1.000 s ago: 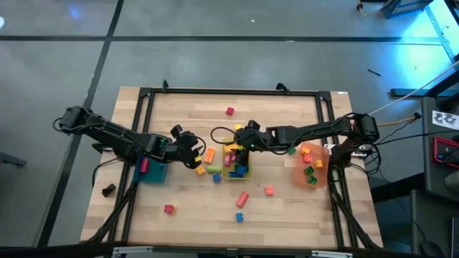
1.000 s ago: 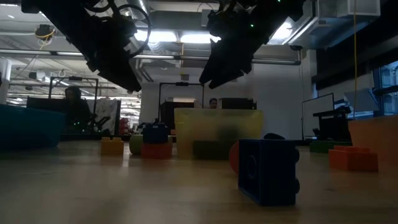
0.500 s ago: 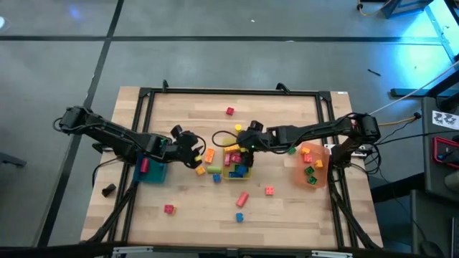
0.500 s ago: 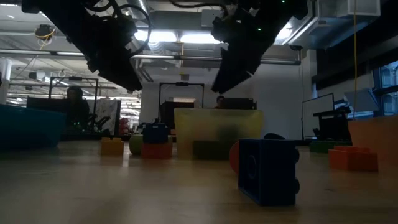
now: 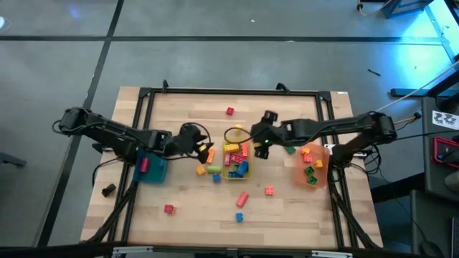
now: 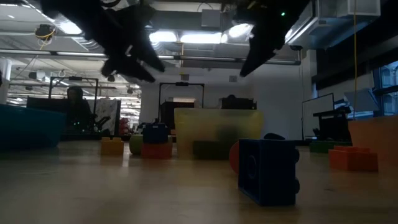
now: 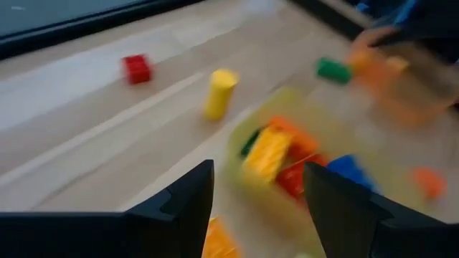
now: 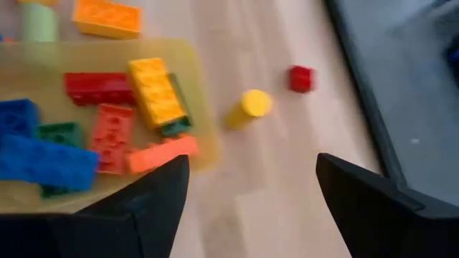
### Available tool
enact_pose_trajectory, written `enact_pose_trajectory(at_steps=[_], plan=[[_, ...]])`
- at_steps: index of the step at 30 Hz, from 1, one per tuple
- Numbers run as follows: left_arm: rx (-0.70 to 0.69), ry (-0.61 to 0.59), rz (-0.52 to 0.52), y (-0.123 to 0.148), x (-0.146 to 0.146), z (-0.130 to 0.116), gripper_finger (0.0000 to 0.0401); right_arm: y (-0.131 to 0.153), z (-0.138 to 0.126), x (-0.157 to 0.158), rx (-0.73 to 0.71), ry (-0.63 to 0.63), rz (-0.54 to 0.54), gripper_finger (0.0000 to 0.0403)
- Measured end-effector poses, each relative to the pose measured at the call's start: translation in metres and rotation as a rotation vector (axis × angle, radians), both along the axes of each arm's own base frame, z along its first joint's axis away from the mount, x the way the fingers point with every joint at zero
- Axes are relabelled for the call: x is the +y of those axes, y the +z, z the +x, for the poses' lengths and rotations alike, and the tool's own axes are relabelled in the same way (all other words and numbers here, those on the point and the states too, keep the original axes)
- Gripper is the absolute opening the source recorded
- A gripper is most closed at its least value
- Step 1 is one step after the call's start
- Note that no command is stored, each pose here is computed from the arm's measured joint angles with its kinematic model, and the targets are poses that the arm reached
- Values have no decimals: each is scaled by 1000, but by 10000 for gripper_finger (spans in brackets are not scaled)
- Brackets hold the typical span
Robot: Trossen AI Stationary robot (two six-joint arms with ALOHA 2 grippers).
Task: Sort blocks by size
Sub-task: Put the yellow 8 stud game piece into the yellow bin
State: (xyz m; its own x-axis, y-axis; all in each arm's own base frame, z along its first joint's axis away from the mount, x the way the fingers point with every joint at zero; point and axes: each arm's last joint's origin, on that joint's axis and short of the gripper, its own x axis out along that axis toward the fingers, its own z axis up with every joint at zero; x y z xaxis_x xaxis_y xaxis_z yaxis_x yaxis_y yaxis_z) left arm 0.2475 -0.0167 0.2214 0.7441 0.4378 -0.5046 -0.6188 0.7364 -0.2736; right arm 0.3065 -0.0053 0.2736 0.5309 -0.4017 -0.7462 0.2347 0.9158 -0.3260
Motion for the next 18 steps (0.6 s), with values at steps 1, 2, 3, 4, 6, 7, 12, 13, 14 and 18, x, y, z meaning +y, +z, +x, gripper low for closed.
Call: enact_pose_trajectory(at_steps=[1, 2, 3, 4, 6, 7, 12, 13, 14, 18], plan=[[-22, -9, -10, 1, 3, 3, 198, 5, -5, -2, 1, -10, -6, 305], [-40, -13, -20, 2, 5, 5, 198, 9, -11, -5, 5, -19, -8, 305], [-45, -15, -25, 1, 7, 7, 198, 12, -16, -8, -7, -29, -8, 305], [-37, -18, -32, -1, 9, 9, 198, 14, -20, -10, -21, -38, -8, 305], [-21, -24, -46, -7, 11, 13, 198, 16, -31, -17, -33, -61, -8, 305], [-5, -26, -58, -10, 12, 14, 198, 15, -35, -20, -32, -74, -7, 305], [54, -34, -112, -24, 13, 18, 198, 9, -53, -31, -65, -144, 7, 305], [59, -35, -112, -26, 13, 19, 198, 7, -55, -32, -65, -149, 10, 305], [81, -33, -112, -29, 13, 19, 198, 4, -56, -32, -63, -154, 19, 305], [166, 2, -150, -45, 12, 19, 198, -5, -56, -31, -60, -143, 44, 305]])
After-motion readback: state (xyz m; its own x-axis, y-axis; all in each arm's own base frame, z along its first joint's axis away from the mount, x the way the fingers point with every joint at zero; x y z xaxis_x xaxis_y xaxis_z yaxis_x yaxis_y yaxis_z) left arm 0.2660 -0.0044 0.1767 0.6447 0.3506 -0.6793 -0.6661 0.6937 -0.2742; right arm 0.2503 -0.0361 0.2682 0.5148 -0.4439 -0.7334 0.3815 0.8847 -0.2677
